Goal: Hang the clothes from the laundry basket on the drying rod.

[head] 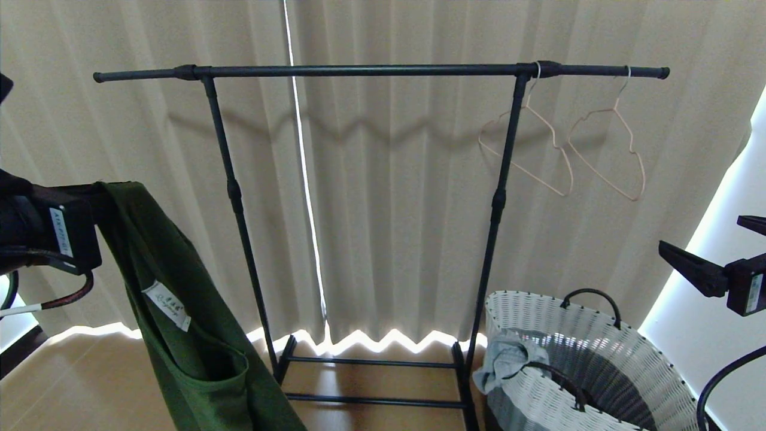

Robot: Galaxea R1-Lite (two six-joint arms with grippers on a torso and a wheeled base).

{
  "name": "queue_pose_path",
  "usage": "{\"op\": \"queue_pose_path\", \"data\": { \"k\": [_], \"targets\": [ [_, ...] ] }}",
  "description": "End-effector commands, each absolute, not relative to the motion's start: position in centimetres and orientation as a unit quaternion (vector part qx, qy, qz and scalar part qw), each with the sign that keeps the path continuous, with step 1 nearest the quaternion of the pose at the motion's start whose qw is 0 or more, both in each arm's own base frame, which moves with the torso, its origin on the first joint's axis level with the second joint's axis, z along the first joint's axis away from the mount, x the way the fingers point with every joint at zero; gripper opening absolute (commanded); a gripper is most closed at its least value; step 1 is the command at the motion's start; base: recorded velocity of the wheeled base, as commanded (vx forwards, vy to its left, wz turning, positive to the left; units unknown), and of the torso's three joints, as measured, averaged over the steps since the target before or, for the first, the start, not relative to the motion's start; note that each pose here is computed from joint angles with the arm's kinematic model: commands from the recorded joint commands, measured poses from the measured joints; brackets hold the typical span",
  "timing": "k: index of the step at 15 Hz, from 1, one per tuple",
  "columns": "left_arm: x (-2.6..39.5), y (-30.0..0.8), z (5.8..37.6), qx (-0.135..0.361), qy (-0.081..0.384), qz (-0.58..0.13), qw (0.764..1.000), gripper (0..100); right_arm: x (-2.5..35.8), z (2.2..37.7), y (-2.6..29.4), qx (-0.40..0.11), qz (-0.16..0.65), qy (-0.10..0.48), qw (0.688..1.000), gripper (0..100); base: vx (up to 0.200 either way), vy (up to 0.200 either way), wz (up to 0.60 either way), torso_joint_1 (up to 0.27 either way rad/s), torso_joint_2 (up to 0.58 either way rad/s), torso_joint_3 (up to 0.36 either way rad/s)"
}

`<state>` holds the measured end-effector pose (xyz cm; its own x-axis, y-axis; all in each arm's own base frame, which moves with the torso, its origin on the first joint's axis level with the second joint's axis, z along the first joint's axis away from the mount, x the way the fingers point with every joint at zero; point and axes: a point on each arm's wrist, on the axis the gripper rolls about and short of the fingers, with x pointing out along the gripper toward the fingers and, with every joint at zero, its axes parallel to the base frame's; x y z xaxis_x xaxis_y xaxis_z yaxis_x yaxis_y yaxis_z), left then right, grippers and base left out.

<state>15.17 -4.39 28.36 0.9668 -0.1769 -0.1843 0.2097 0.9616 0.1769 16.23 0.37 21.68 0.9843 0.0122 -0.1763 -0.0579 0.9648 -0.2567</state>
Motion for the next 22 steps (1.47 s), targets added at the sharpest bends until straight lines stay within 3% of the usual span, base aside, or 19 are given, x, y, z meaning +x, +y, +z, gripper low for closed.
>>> {"op": "queue_pose_path", "data": {
  "k": [1,17,22],
  "targets": [
    [15.3,-4.4,28.2,0.099,0.087,-0.098,0.986,0,16.2,21.6,0.4,-0.132,0.018,0.087,0.987,100,0.0,0.0,0.0,0.027,-0.05,-0.027],
    [15.2,-4.6,26.8,0.131,0.065,-0.105,0.984,0,16.1,21.2,-0.2,-0.145,0.003,0.096,0.985,100,0.0,0.0,0.0,0.016,-0.04,-0.021],
    [15.3,-4.6,26.8,0.131,0.066,-0.104,0.984,0,16.1,21.2,-0.4,-0.144,0.0,0.098,0.985,100,0.0,0.0,0.0,0.172,-0.39,-0.221]
  ]
}}
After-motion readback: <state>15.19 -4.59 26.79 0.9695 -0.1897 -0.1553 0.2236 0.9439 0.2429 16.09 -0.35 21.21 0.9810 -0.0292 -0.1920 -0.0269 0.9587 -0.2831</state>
